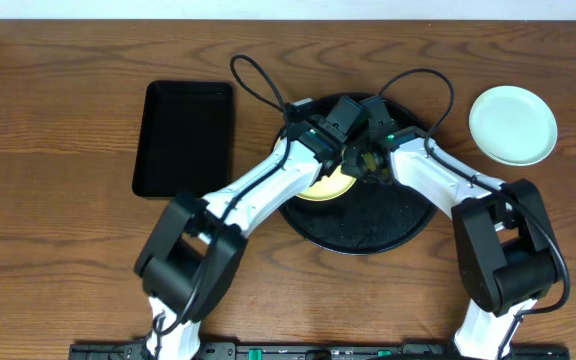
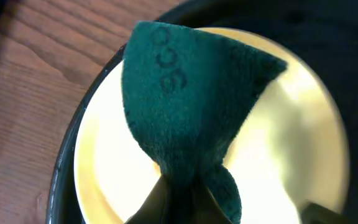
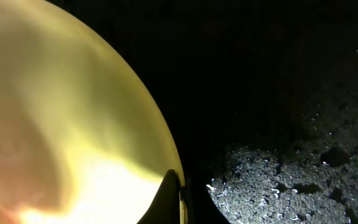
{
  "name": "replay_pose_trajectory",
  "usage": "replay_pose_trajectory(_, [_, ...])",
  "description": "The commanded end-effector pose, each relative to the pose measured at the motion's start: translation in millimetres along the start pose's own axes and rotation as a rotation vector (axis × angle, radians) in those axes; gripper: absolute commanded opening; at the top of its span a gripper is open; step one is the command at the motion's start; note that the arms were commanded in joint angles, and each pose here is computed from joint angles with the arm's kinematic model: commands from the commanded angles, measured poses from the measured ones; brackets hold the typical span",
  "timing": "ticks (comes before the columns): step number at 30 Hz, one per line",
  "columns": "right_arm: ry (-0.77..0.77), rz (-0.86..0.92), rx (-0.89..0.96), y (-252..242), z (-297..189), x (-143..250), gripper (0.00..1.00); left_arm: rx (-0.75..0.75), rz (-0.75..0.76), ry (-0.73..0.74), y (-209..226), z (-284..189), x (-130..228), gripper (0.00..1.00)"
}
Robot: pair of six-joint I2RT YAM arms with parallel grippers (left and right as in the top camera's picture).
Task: Clean dirty plates on tray and stack at the side
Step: 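Wipe the yellow plate's lower area with the sponge, left gripper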
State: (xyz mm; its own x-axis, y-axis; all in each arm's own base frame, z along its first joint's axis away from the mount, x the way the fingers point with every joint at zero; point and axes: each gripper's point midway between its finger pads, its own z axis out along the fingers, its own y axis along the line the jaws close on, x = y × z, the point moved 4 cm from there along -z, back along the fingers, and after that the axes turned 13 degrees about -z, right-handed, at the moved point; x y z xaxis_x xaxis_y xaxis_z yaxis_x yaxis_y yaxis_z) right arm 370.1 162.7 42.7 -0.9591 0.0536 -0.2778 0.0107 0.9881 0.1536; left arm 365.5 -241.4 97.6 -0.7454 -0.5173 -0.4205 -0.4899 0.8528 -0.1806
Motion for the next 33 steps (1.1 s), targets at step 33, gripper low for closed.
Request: replay_pose_trajectory(33, [0.050, -0.001, 0.086, -15, 13, 18, 0.01, 0.106, -0.103, 0.406, 12, 49, 4, 0.07])
